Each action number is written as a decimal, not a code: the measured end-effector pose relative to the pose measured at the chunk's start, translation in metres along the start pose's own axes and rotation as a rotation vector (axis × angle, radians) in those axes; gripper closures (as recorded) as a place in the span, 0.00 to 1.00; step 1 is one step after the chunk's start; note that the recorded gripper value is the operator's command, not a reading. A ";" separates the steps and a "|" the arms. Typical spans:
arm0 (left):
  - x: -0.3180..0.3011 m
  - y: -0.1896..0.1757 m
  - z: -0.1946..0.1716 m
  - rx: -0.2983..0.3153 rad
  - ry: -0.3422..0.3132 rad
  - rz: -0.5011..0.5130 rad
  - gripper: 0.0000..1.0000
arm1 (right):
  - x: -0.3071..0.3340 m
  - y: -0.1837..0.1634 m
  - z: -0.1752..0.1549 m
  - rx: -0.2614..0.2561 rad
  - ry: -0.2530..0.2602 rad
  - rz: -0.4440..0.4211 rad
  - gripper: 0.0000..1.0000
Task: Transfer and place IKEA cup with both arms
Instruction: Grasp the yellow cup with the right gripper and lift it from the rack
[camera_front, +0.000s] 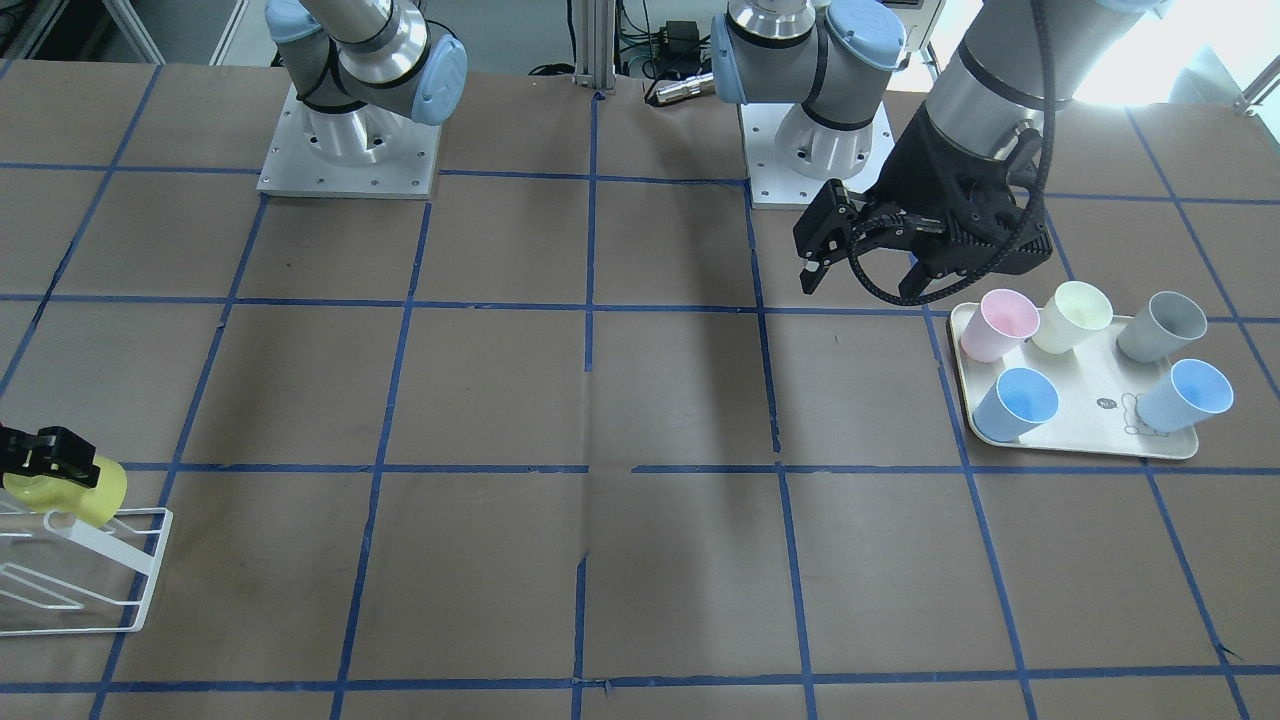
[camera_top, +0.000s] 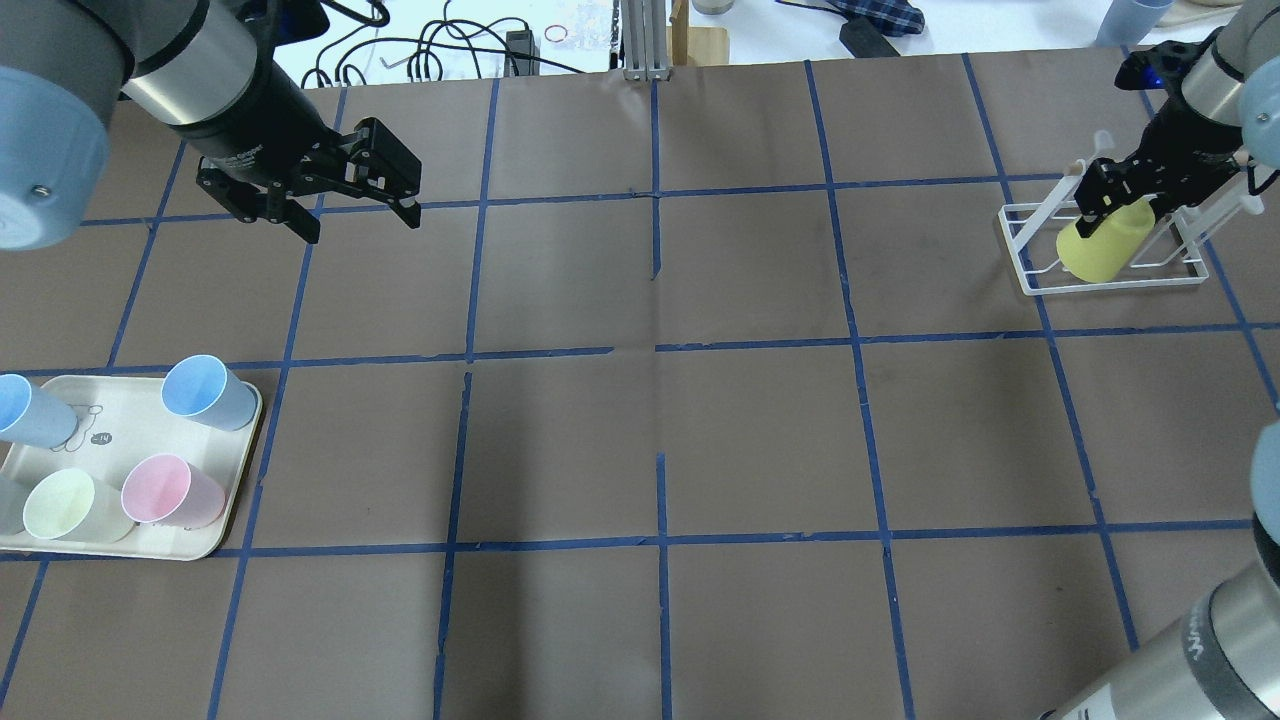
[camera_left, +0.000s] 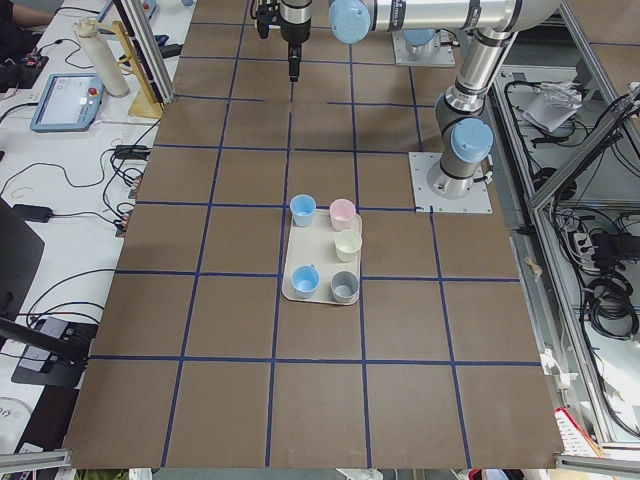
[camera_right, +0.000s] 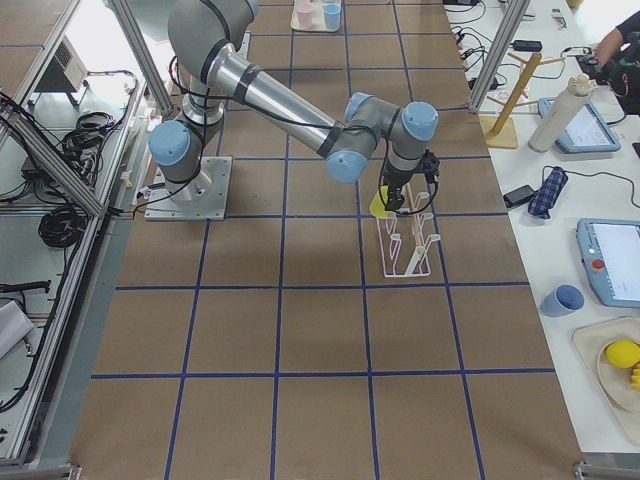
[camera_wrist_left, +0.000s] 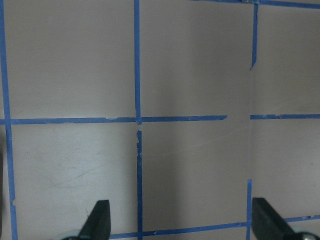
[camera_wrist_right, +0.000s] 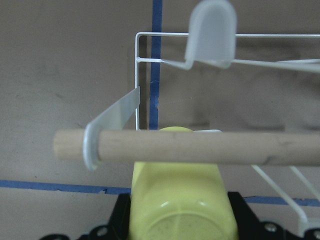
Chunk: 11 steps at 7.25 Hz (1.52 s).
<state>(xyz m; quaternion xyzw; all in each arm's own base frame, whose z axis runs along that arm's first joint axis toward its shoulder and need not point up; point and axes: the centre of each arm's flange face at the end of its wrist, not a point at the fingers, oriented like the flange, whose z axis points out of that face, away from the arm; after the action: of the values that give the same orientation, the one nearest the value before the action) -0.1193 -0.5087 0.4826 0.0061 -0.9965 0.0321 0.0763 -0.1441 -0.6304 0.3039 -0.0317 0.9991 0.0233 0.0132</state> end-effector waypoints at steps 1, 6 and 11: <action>0.000 0.000 0.000 0.001 0.000 0.000 0.00 | -0.002 0.002 -0.014 0.018 0.007 -0.003 0.67; 0.009 -0.002 -0.007 0.015 0.115 -0.017 0.00 | -0.048 0.059 -0.114 0.042 -0.060 -0.017 0.67; -0.025 -0.002 0.015 -0.050 0.489 -0.178 0.00 | -0.136 0.092 -0.159 0.107 -0.457 -0.032 0.75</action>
<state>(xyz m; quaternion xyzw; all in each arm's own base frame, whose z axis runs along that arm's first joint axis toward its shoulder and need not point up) -0.0972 -0.5117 0.4639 0.0841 -0.9445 0.0011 0.3177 -0.0186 -0.5375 0.4709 -0.0407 0.9694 -0.0235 0.2411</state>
